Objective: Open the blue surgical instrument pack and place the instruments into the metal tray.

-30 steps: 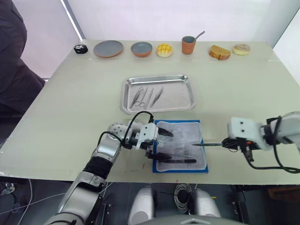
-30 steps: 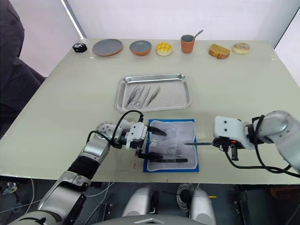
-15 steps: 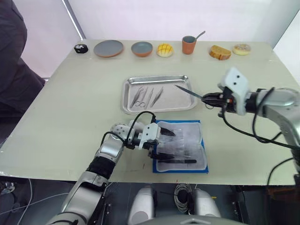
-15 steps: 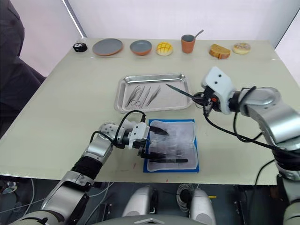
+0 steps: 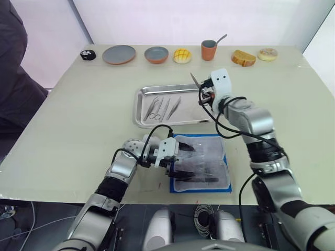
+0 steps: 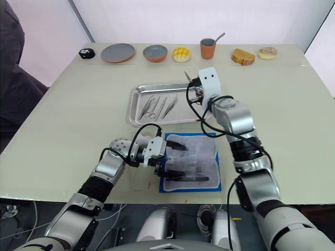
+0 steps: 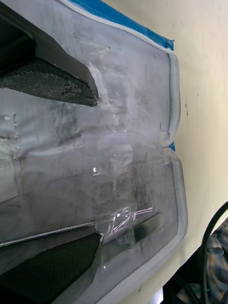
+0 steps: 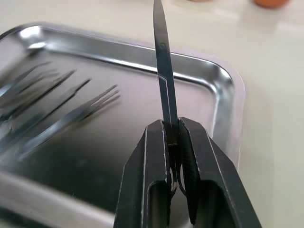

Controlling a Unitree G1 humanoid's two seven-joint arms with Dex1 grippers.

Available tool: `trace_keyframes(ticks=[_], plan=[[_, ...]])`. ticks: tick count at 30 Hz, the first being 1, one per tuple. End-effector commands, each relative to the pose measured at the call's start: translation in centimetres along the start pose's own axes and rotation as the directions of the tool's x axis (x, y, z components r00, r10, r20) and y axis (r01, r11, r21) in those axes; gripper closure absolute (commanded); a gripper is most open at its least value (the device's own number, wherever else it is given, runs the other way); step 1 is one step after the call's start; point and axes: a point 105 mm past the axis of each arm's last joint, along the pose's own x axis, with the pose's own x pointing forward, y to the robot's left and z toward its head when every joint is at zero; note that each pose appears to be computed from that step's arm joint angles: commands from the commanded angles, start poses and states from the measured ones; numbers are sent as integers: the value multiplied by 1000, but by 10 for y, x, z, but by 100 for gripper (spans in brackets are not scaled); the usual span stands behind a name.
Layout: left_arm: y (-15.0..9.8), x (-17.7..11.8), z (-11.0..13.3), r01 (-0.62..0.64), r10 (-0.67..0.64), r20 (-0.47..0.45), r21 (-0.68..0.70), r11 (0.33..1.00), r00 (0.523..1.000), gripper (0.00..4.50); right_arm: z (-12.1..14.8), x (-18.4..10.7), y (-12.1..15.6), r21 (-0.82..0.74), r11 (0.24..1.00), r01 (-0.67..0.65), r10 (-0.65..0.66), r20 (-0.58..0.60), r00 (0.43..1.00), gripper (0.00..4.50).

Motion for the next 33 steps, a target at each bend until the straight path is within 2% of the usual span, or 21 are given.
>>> trace_keyframes(ticks=[1, 5, 11, 18, 33], plan=[[-11, 9, -15, 21, -23, -30, -63, 998, 999, 0, 16, 4, 9, 5, 1000, 8, -9, 60, 998, 447], [-11, 8, -16, 16, -18, -31, -65, 998, 999, 0, 6, 13, 24, 25, 1000, 10, -11, 35, 999, 447], [-12, 9, -17, 8, -10, -30, -67, 998, 999, 0, -3, 22, 31, 51, 998, 20, -21, 9, 1000, 447], [-12, 8, -17, 4, -6, -33, -69, 998, 999, 0, -15, 32, 50, 48, 998, -27, 28, -23, 999, 447], [-10, 5, -20, -4, 2, -37, -68, 998, 999, 0, -15, 39, 39, 58, 998, 6, -5, -20, 1000, 447]])
